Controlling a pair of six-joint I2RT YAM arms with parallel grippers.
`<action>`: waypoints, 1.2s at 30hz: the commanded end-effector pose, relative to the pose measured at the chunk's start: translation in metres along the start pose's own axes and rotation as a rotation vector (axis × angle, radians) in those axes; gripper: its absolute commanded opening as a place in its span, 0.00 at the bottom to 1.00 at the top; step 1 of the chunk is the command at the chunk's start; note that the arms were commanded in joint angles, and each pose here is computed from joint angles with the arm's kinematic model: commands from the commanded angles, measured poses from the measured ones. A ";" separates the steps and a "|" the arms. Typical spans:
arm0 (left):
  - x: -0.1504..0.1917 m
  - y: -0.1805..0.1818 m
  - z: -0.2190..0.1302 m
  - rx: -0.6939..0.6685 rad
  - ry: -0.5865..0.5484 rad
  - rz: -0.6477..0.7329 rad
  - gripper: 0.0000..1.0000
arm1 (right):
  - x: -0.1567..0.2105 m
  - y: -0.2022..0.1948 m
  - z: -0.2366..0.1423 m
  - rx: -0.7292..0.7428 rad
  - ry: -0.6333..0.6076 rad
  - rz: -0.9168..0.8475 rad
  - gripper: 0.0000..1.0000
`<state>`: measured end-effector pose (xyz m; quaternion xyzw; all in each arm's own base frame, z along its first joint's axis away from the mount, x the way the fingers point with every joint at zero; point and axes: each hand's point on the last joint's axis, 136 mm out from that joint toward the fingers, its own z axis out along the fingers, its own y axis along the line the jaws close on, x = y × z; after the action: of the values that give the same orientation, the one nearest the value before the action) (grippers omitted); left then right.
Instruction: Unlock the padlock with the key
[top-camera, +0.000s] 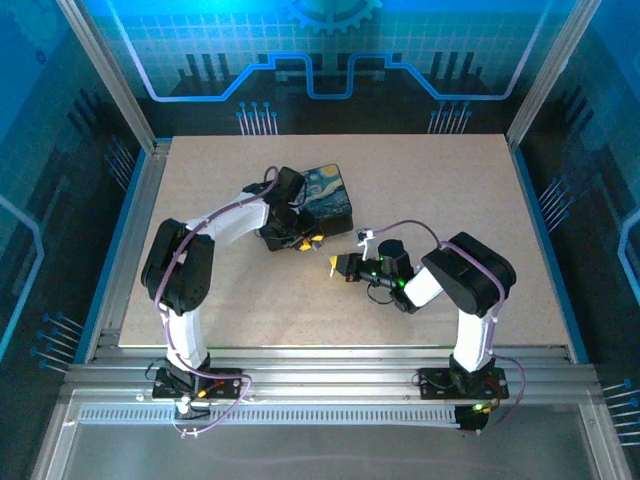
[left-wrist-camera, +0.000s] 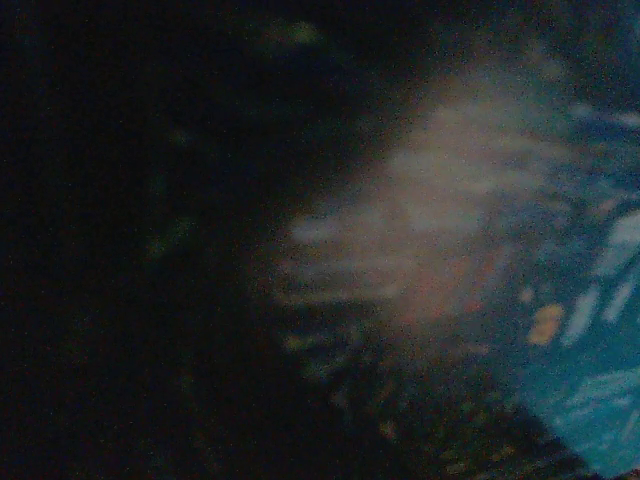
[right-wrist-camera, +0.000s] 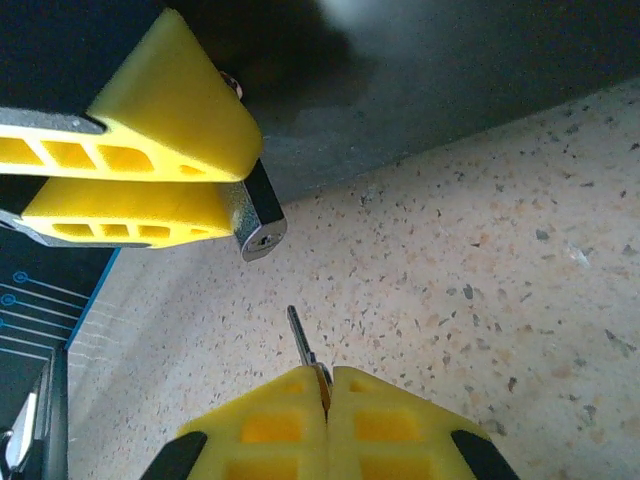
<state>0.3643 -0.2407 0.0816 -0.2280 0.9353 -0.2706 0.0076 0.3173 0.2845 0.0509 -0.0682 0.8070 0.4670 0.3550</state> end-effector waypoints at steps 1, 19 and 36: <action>0.016 -0.006 -0.014 0.074 0.092 -0.098 0.01 | -0.014 0.022 0.002 -0.081 -0.081 -0.083 0.00; 0.009 -0.010 -0.029 0.153 0.105 -0.180 0.01 | -0.039 0.033 0.004 -0.076 -0.191 -0.224 0.00; 0.009 -0.007 -0.030 0.173 0.112 -0.238 0.01 | -0.054 0.035 0.001 -0.007 -0.289 -0.313 0.00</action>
<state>0.3706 -0.2352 0.1073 -0.2885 0.8923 -0.3471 -0.0077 0.3375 0.2905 0.0865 -0.1188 0.7558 0.4196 0.4885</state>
